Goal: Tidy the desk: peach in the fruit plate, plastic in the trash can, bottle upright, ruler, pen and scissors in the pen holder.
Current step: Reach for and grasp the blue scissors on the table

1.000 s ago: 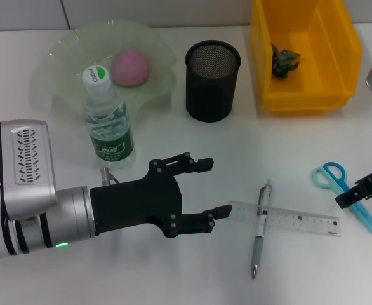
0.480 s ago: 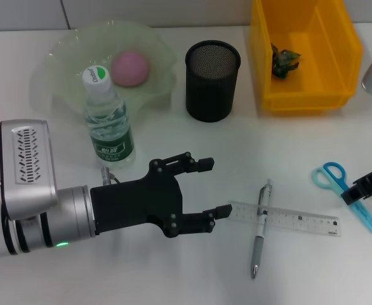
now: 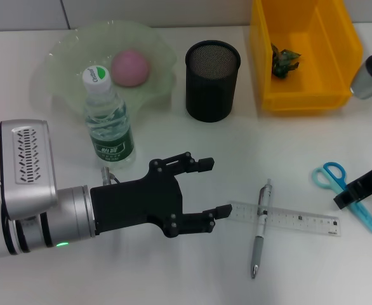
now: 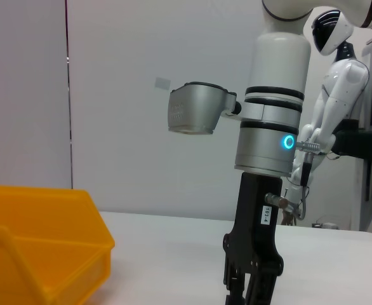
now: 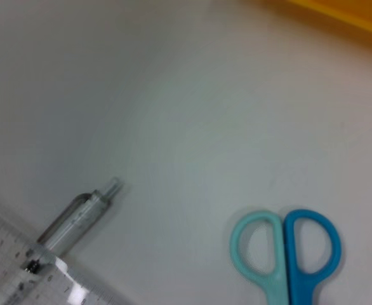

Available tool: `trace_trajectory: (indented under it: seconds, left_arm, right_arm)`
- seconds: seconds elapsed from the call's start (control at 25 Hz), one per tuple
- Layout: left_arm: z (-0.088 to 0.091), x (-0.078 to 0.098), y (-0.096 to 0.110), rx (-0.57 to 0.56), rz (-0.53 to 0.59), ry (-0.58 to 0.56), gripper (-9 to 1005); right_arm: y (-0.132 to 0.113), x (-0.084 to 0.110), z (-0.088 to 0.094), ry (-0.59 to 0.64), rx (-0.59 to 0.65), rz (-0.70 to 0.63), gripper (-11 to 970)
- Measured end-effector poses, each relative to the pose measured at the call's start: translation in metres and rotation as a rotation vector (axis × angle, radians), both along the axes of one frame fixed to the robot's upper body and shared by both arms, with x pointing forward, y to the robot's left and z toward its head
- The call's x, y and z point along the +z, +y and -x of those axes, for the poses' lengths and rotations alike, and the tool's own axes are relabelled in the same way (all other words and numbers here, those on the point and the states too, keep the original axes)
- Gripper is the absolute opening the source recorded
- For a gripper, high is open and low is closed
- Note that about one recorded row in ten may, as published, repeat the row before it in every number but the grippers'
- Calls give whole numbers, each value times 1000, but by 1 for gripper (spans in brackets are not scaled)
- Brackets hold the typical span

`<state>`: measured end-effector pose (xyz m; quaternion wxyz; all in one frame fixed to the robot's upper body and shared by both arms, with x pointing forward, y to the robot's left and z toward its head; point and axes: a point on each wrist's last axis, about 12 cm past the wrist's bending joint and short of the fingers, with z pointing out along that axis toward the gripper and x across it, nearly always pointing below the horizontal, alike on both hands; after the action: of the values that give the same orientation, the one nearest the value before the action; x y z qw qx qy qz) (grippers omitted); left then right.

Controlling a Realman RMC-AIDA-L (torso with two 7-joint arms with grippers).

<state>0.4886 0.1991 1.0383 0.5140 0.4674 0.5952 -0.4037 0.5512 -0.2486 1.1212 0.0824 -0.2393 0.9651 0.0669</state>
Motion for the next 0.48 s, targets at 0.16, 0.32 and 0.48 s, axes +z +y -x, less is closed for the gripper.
trace_trajectory:
  seconds: [0.16, 0.32, 0.48]
  left_arm:
    - [0, 0, 0, 0, 0, 0, 807]
    - [0, 0, 0, 1, 0, 2, 807]
    - [1, -1, 0, 2, 0, 3, 807]
  right_arm:
    - [5, -1, 0, 4, 13, 14, 373]
    - [4, -4, -1, 15, 13, 21, 351]
    - [4, -4, -1, 16, 12, 22, 321]
